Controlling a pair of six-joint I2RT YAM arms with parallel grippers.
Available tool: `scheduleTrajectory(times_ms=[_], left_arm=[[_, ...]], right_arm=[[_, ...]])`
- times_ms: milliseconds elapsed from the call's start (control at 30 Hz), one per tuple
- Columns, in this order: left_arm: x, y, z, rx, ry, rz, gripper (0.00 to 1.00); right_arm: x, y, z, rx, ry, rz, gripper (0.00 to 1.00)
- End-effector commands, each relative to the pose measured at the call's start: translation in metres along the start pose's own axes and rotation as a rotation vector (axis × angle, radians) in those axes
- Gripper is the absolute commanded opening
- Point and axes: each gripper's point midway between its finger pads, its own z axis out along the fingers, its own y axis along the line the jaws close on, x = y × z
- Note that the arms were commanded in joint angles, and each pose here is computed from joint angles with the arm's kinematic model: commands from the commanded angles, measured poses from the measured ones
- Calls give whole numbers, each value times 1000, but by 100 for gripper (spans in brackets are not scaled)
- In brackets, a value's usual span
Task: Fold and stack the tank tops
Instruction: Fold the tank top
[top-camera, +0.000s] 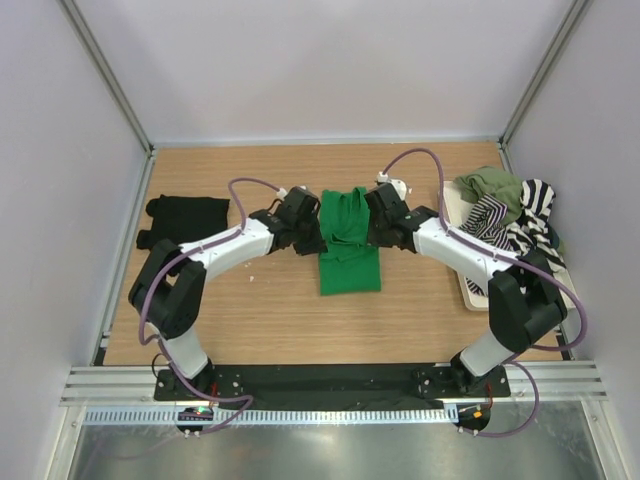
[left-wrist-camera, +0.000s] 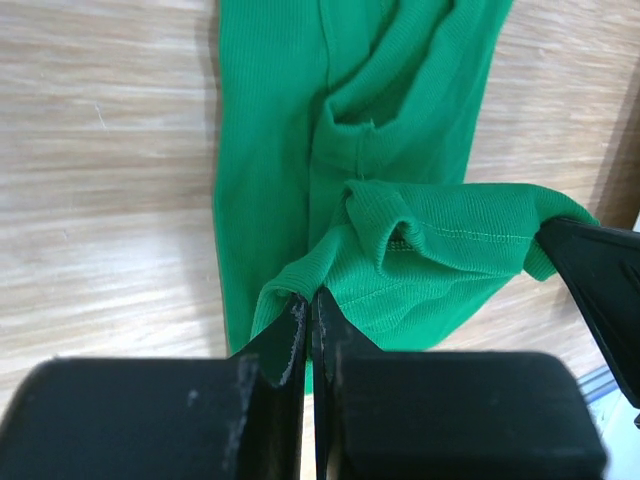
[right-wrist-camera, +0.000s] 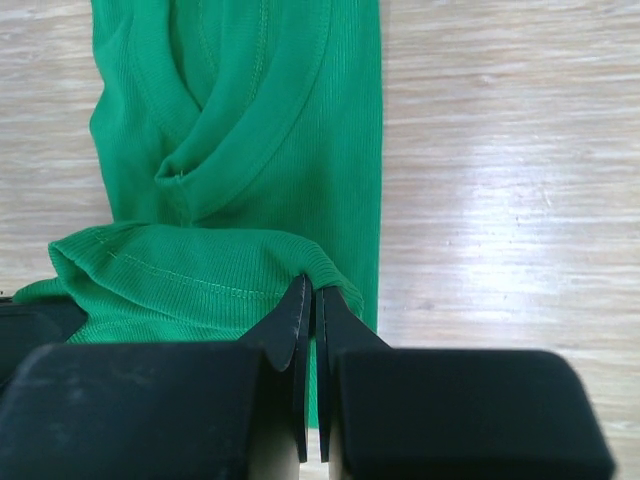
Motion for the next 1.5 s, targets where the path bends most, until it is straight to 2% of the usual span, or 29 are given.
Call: scheduleTrajectory(times_ms=[0, 200, 267, 300, 333, 367, 400, 433, 467, 500, 567, 600, 667, 800, 933, 1100, 1233, 1467], left_arm=[[-14, -8, 1, 24, -8, 20, 0], [-15, -1, 19, -5, 9, 23, 0], [-17, 0, 23, -12, 10, 22, 0], [-16, 1, 27, -18, 15, 20, 1], [-18, 0, 28, -16, 13, 19, 2], [-22, -1, 28, -15, 3, 19, 6], [-26, -3, 25, -12, -6, 18, 17], [-31, -5, 22, -5, -17, 18, 23], [-39, -8, 16, 9, -34, 14, 30], [-48, -13, 6, 21, -63, 12, 48], [-63, -16, -10, 35, -103, 7, 55], [-67, -16, -16, 38, -116, 3, 62], [-74, -16, -36, 51, -149, 6, 67], [-57, -11, -54, 75, -130, 21, 69], [-5, 2, -55, 91, -59, 48, 67], [47, 10, -47, 119, 9, 63, 65], [64, 16, -39, 117, 37, 57, 65], [77, 12, -22, 158, 73, 34, 63]], right_arm=[[-30, 11, 2, -41, -75, 5, 1], [-25, 7, 25, -17, -45, 5, 1], [-25, 7, 32, -8, -50, 8, 5], [-26, 7, 34, -4, -56, 12, 13], [-26, 5, 38, 9, -60, 14, 25], [-31, 4, 38, 19, -78, 16, 30], [-39, 4, 37, 25, -94, 22, 37], [-43, 4, 35, 32, -109, 25, 46], [-48, 3, 32, 34, -119, 28, 49], [-54, 4, 28, 36, -137, 33, 51], [-65, 4, 15, 20, -172, 48, 55], [-64, 1, 12, 30, -180, 51, 56], [-72, -2, -5, 15, -231, 72, 61], [-54, -15, -23, -7, -240, 71, 64], [-15, -7, -30, -138, -149, 47, 57], [39, -9, -30, -237, -49, 30, 58], [64, -15, -23, -248, 1, 31, 60], [93, -12, -12, -292, 80, 63, 53]])
